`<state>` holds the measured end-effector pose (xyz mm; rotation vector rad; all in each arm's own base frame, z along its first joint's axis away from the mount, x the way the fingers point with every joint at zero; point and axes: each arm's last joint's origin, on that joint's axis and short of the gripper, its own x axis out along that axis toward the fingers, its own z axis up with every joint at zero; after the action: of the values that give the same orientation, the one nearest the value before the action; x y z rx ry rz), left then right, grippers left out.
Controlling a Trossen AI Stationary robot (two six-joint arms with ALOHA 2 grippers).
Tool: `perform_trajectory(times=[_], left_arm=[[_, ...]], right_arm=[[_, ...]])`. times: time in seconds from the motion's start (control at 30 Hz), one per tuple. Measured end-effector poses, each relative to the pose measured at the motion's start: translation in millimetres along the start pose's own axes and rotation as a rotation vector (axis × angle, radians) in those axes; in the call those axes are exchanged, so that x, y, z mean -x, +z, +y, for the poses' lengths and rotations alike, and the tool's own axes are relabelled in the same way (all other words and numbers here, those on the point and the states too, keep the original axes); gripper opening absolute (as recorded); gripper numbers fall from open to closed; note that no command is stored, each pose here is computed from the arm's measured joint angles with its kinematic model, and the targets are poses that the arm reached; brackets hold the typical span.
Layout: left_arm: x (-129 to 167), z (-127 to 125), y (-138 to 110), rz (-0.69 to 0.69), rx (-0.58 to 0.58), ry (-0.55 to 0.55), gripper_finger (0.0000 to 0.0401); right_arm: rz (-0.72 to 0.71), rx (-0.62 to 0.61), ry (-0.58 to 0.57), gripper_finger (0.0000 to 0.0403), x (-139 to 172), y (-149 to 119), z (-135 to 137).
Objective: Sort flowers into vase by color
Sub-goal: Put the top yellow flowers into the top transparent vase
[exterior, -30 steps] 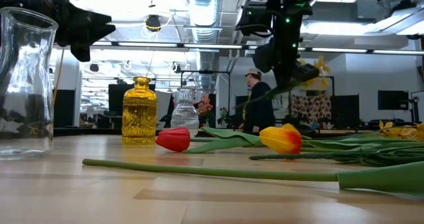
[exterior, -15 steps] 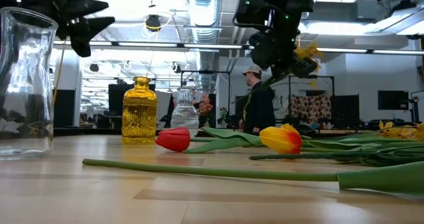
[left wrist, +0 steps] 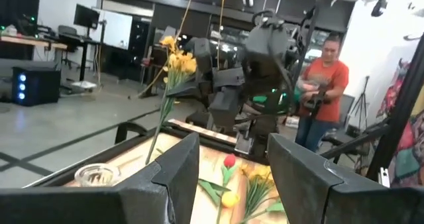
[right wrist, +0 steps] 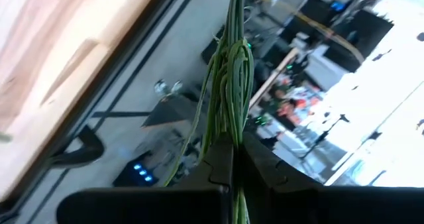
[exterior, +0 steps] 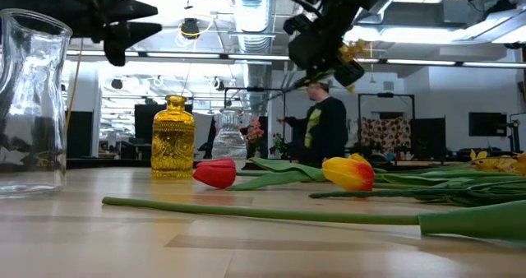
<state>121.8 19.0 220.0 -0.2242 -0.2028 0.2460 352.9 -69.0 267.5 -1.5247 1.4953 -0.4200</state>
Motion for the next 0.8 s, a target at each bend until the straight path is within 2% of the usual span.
perform_trajectory(times=[0.53,0.8], left_arm=[[-72,-19,37,0.122,-0.069,0.024,0.0167],[-107,-23,29,0.228,-0.135,0.040,0.0167]], right_arm=[[-0.122,0.025,-0.137,0.0041,41,24,-9],[-0.182,0.042,-0.176,0.0041,66,34,-5]])
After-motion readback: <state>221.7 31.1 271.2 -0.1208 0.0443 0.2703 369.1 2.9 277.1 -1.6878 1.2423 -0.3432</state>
